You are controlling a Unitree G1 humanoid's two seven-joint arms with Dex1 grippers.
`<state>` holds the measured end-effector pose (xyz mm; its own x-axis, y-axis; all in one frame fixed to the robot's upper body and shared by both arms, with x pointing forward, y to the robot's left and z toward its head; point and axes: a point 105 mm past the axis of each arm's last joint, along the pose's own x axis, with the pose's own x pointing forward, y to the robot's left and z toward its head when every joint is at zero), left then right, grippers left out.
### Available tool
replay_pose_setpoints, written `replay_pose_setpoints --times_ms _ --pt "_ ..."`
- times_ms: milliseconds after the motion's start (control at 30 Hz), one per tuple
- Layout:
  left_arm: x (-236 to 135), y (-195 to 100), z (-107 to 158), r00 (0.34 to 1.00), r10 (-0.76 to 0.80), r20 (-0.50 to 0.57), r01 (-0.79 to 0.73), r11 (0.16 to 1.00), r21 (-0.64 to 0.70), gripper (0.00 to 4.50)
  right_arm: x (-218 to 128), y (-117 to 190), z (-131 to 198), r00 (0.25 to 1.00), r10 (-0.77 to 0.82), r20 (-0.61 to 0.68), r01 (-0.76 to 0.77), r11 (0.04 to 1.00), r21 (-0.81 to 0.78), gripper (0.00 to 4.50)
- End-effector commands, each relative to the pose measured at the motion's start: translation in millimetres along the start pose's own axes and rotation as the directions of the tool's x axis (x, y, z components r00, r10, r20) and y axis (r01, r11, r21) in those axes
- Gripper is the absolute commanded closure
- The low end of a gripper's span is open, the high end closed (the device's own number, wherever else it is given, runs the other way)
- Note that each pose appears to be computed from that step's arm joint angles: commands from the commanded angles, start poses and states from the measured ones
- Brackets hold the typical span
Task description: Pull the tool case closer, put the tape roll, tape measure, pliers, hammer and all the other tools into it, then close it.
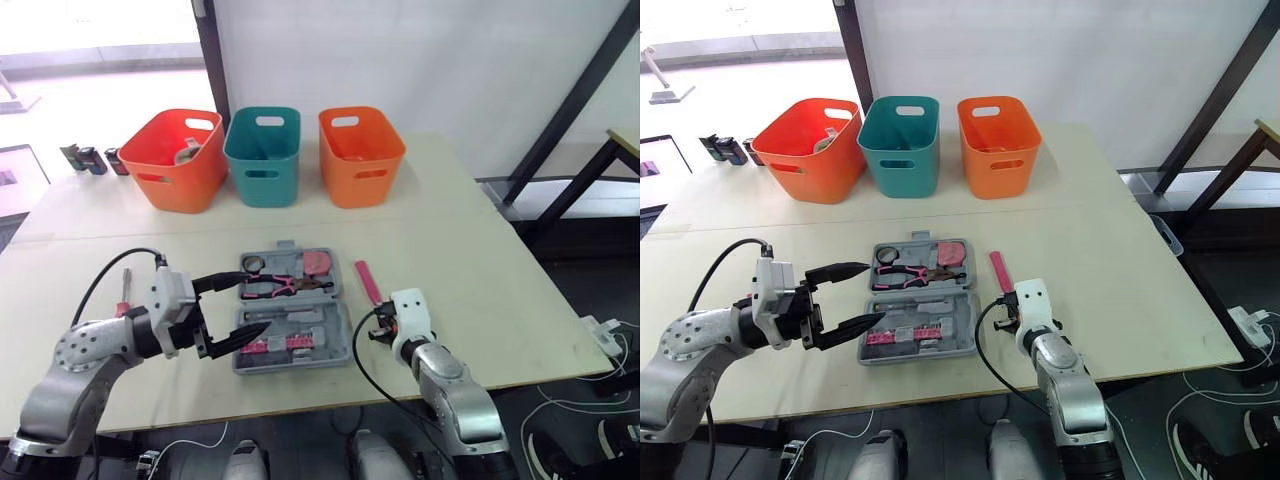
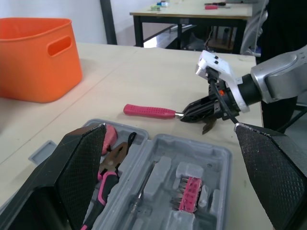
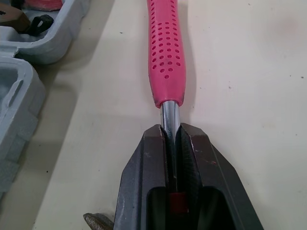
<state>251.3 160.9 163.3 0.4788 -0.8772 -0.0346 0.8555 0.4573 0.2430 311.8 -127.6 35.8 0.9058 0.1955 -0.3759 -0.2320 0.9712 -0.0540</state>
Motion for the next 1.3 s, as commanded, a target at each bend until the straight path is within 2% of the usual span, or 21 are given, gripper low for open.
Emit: replay_pose_setpoints --times_ms 33,133,233,367,500,633,700,800,967,1300 --pt "-10.8 9.8 6.9 0.999 0.033 -0.002 -0.033 0.999 0.037 0.00 -7.9 1.2 44.2 0.989 0.048 0.141 -0.031 0.993 -0.117 4.43" --pt "-24.5 17.0 3.9 0.998 0.063 -0.023 -0.063 0.998 0.031 0.00 -16.9 1.4 90.2 0.961 0.135 0.240 -0.084 0.974 -0.210 4.43" --pt "-43.6 23.9 0.9 0.995 0.090 -0.050 -0.089 0.996 0.024 0.00 -30.8 25.8 130.7 0.899 0.362 0.247 -0.266 0.899 -0.348 4.43" --pt "-64.8 28.9 -4.2 0.990 0.112 -0.085 -0.111 0.994 0.026 0.00 -45.5 60.7 153.8 0.797 0.590 0.133 -0.486 0.756 -0.440 4.43" --pt "-88.6 28.9 -9.8 0.984 0.138 -0.112 -0.136 0.990 0.019 0.00 -52.5 107.6 153.8 0.651 0.746 -0.138 -0.688 0.504 -0.521 4.43" --pt "-104.9 26.1 -18.3 0.978 0.137 -0.155 -0.137 0.990 0.014 0.00 -40.0 128.2 140.7 0.611 0.727 -0.315 -0.741 0.385 -0.550 4.43" --pt "-109.1 23.4 -22.5 0.976 0.128 -0.175 -0.128 0.992 0.013 0.00 -30.8 136.3 130.4 0.616 0.690 -0.381 -0.738 0.335 -0.586 4.43" --pt "-108.1 20.6 -24.4 0.977 0.121 -0.176 -0.121 0.993 0.012 0.00 -22.3 142.8 124.7 0.621 0.671 -0.404 -0.726 0.300 -0.619 4.43" --pt "-103.8 15.8 -25.7 0.978 0.121 -0.171 -0.121 0.993 0.010 0.00 -5.1 130.5 113.7 0.662 0.600 -0.449 -0.699 0.279 -0.658 4.43" --pt "-98.2 14.9 -25.7 0.979 0.120 -0.164 -0.119 0.993 0.012 0.00 -6.4 124.3 107.5 0.631 0.581 -0.514 -0.730 0.221 -0.646 4.43"
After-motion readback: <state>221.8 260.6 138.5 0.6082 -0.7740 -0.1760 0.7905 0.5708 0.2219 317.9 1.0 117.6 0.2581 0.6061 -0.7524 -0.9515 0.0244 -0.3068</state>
